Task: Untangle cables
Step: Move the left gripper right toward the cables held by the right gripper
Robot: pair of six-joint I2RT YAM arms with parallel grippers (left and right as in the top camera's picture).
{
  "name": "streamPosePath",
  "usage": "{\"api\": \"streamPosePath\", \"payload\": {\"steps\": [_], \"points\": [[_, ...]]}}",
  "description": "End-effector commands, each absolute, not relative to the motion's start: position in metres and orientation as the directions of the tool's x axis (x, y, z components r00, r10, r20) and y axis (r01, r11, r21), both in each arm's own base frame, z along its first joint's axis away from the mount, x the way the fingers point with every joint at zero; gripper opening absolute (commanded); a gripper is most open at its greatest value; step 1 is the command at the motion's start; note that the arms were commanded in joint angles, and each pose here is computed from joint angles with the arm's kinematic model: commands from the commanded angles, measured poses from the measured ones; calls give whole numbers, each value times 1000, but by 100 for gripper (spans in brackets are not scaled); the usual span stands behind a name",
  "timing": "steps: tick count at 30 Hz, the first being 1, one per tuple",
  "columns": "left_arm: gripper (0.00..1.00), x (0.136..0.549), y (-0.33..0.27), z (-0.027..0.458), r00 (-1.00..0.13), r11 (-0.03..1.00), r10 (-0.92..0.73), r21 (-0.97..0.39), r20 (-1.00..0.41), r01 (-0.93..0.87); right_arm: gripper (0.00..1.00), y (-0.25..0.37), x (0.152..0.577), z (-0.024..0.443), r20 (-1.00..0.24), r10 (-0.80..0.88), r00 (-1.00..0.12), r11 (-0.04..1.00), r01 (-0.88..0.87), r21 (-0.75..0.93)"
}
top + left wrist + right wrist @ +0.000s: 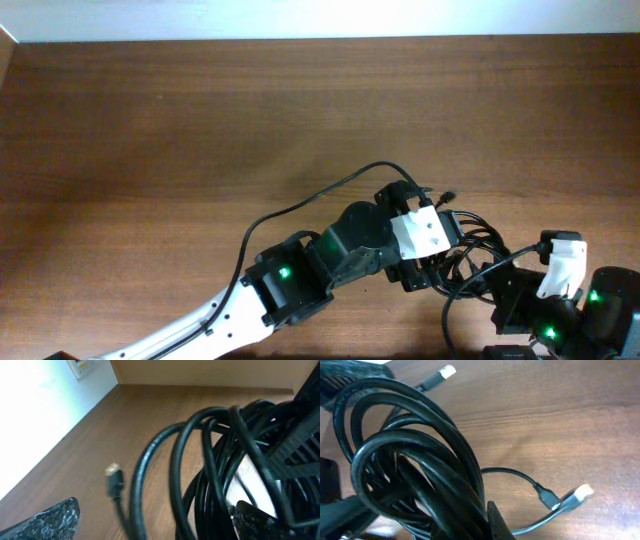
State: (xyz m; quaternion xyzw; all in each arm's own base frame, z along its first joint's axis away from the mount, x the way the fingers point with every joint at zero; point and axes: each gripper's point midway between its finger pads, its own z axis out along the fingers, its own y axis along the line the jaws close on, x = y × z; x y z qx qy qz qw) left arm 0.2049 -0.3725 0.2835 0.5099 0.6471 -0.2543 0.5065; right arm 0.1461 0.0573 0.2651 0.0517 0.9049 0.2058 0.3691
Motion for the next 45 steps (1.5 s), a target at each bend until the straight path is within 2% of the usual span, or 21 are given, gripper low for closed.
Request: {"api": "streamPosePath", "payload": {"steps": [1, 4, 12, 14, 16, 20, 21, 23, 24, 25, 27, 28, 31, 33, 37, 41, 42, 43, 45], "points": [[99, 193, -382, 285, 22, 304, 370, 143, -929, 942, 4, 64, 150, 280, -698, 200, -687, 906, -142, 399], [99, 182, -386, 286, 28, 243, 354, 121, -935, 962, 4, 64, 153, 284, -712, 201, -673, 907, -147, 396], [100, 181, -386, 286, 26, 243, 356, 120, -934, 963, 4, 59, 154, 283, -727, 179, -663, 923, -143, 358], [86, 181, -385, 286, 19, 246, 355, 113, -935, 963, 4, 57, 155, 283, -728, 180, -662, 925, -138, 354], [54, 181, -384, 290, 24, 247, 347, 116, -938, 962, 4, 57, 155, 283, -728, 180, -662, 925, -137, 353], [38, 181, -383, 292, 27, 249, 343, 118, -939, 961, 4, 53, 156, 282, -730, 182, -659, 933, -118, 339], [29, 181, -383, 293, 27, 251, 343, 119, -939, 961, 4, 49, 157, 281, -733, 183, -656, 940, -102, 325], [20, 180, -380, 295, 28, 252, 340, 120, -940, 960, 4, 43, 158, 280, -737, 185, -650, 950, -75, 304], [20, 179, -379, 297, 31, 253, 336, 122, -942, 960, 4, 41, 158, 280, -738, 185, -649, 953, -65, 297], [24, 178, -379, 299, 33, 253, 331, 123, -943, 960, 4, 39, 159, 279, -739, 186, -647, 955, -57, 290], [41, 178, -377, 302, 37, 254, 326, 125, -945, 959, 4, 37, 159, 279, -740, 186, -646, 958, -46, 282], [42, 177, -377, 303, 38, 254, 323, 126, -945, 959, 4, 37, 159, 279, -740, 186, -646, 959, -46, 281], [42, 175, -373, 307, 40, 255, 320, 127, -946, 959, 4, 32, 159, 278, -742, 188, -644, 964, -25, 265], [38, 174, -371, 311, 43, 255, 315, 128, -948, 958, 4, 29, 160, 277, -744, 188, -641, 967, -12, 255], [36, 172, -368, 314, 45, 256, 312, 129, -949, 958, 4, 30, 160, 277, -744, 188, -641, 967, -12, 256], [52, 169, -367, 313, 43, 243, 313, 124, -949, 962, 4, 30, 160, 277, -743, 192, -641, 966, -10, 258], [63, 161, -370, 314, 46, 198, 304, 110, -952, 974, 4, 30, 160, 277, -743, 192, -641, 966, -10, 258], [66, 149, -373, 316, 51, 129, 286, 91, -957, 987, 4, 30, 160, 277, -743, 191, -641, 966, -10, 258], [72, 137, -376, 315, 49, 57, 278, 68, -959, 996, 4, 30, 160, 277, -743, 191, -641, 966, -10, 258]]}}
